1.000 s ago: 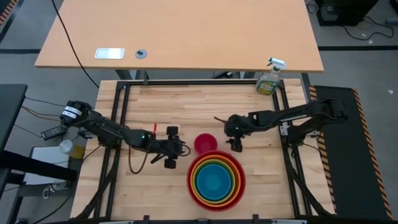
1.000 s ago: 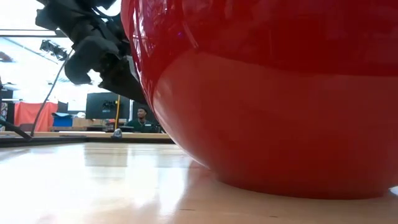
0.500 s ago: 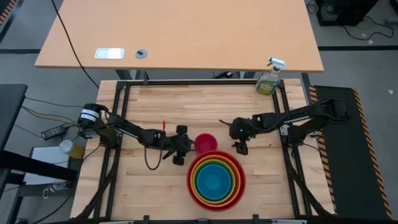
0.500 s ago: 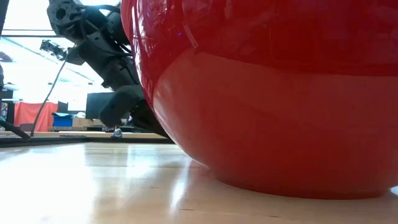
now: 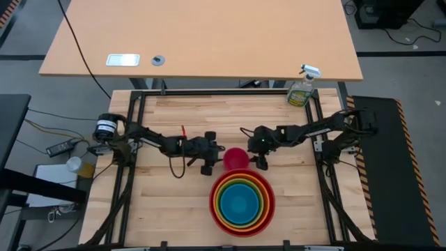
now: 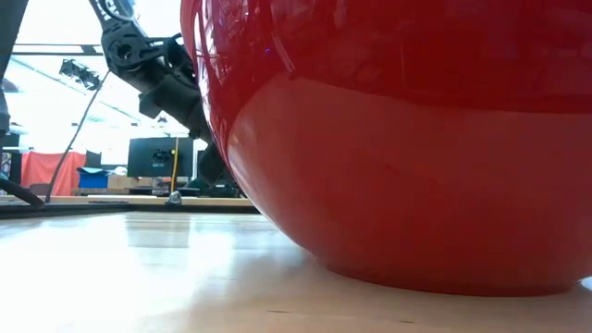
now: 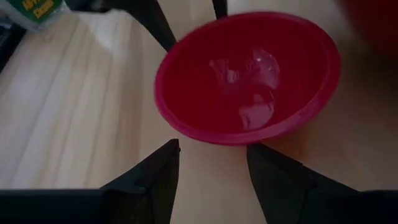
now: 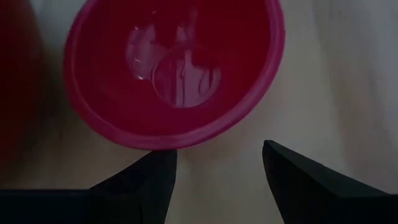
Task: Nest bowls inside each other
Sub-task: Stack the pink bowl on top of the blue bowl
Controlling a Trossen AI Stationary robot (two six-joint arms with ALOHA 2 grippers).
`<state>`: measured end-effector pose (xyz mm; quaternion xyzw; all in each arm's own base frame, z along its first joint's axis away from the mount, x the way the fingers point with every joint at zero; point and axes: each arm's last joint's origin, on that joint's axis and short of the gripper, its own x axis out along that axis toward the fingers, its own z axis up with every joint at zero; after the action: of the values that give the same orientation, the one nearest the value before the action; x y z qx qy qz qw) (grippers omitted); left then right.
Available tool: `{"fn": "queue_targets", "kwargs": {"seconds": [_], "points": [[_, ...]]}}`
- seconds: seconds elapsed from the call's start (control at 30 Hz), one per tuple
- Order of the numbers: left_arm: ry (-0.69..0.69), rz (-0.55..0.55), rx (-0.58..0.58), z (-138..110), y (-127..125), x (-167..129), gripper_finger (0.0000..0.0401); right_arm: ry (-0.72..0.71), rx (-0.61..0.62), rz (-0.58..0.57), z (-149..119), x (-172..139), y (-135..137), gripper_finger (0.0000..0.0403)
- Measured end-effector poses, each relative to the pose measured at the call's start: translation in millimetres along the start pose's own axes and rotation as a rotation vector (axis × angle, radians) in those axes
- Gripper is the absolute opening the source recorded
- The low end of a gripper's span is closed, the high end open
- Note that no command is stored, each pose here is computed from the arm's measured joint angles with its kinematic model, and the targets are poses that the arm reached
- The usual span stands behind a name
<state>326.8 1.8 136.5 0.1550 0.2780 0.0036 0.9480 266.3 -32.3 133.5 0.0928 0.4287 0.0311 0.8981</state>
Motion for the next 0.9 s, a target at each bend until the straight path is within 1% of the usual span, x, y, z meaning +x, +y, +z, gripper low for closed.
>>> {"fn": "queue_targets", "kwargs": {"seconds": [0.1, 0.2, 0.37, 0.47, 0.6, 0.7, 0.8, 0.9], "points": [[0.012, 0.004, 0.010, -3.2, 3.9, 1.2, 0.0192, -0.032, -0.025, -0.042, 2.7, -1.0, -4.9, 0.0244], [0.018, 0.021, 0.028, -5.9, 10.6, 1.7, 0.0192, -0.061, -0.043, -0.114, 5.7, -4.6, -11.3, 0.0244], [0.018, 0.133, 0.010, -10.2, 34.1, 2.3, 0.0192, -0.087, 0.003, -0.246, 9.8, -15.0, -31.9, 0.0244], [0.012, 0.176, -0.021, -13.0, 47.7, 1.7, 0.0192, -0.108, 0.028, -0.291, 11.4, -22.3, -42.3, 0.0244], [0.010, 0.191, -0.023, -13.2, 52.1, 0.9, 0.0192, -0.146, 0.027, -0.302, 15.9, -34.0, -45.0, 0.0244], [0.007, 0.166, -0.007, -13.0, 50.1, 1.1, 0.0192, -0.159, 0.011, -0.256, 17.5, -38.4, -41.8, 0.0244], [0.002, 0.154, -0.003, -13.1, 50.3, 1.1, 0.0192, -0.160, 0.004, -0.246, 17.9, -39.4, -41.2, 0.0244], [-0.004, 0.149, -0.003, -12.3, 50.5, 1.2, 0.0192, -0.133, 0.015, -0.238, 15.0, -35.1, -42.3, 0.0244]]}}
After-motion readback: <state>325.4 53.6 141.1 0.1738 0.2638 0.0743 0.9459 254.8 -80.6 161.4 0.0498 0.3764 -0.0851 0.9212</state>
